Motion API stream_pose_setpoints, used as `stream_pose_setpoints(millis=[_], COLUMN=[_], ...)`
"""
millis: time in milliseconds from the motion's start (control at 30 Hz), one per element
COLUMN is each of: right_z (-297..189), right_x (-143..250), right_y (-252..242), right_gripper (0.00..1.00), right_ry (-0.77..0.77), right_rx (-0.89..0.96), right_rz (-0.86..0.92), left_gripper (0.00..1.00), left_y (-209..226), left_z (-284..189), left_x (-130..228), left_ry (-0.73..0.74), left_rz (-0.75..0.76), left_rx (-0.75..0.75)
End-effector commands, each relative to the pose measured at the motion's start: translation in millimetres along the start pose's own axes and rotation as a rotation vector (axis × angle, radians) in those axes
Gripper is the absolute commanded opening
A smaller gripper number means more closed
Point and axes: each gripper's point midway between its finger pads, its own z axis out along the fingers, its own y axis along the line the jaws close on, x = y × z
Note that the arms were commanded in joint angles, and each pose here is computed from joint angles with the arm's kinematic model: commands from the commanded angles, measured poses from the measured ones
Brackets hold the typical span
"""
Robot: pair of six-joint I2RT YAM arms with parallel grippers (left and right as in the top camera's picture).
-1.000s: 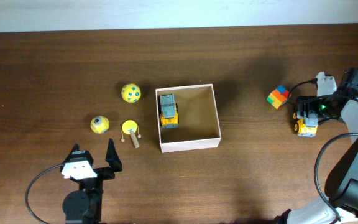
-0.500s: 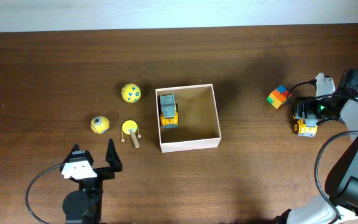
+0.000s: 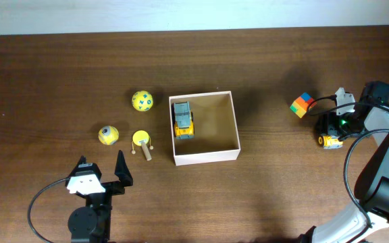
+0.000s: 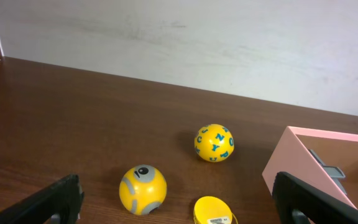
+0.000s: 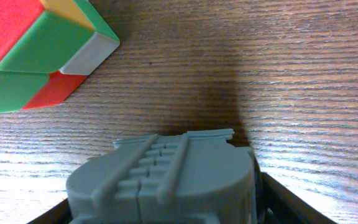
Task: Pack container
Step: 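Lower the right gripper onto the lower grey-yellow truck and grasp it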
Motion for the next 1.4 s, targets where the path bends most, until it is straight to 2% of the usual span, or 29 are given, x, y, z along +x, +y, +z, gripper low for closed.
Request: stream_pose_setpoints(millis=[0,567,933,1367], right_z=[3,2,3,3], right_x=[1,-11,-4,-7], right_y=[6,5,3,2], right_gripper=[0.68,0.67,0.66,0.66], right_ry=[0.000,-0.048,-0.018,-0.033], right_rx=[-0.023,-0.026,-0.015,-0.011], right_rz=[0.001,-0.002,0.006,0.083], left_gripper=[0.99,0.99,0.99,0.99], left_y=[0,0,0,0], left_z=[0,0,0,0], left_x=[1,1,1,1], left_ry=[0.003,0.003,0.003,0.003], left_rz=[0.016,0.016,0.016,0.016], left_rx=[0.005,0.004,0.005,0.005])
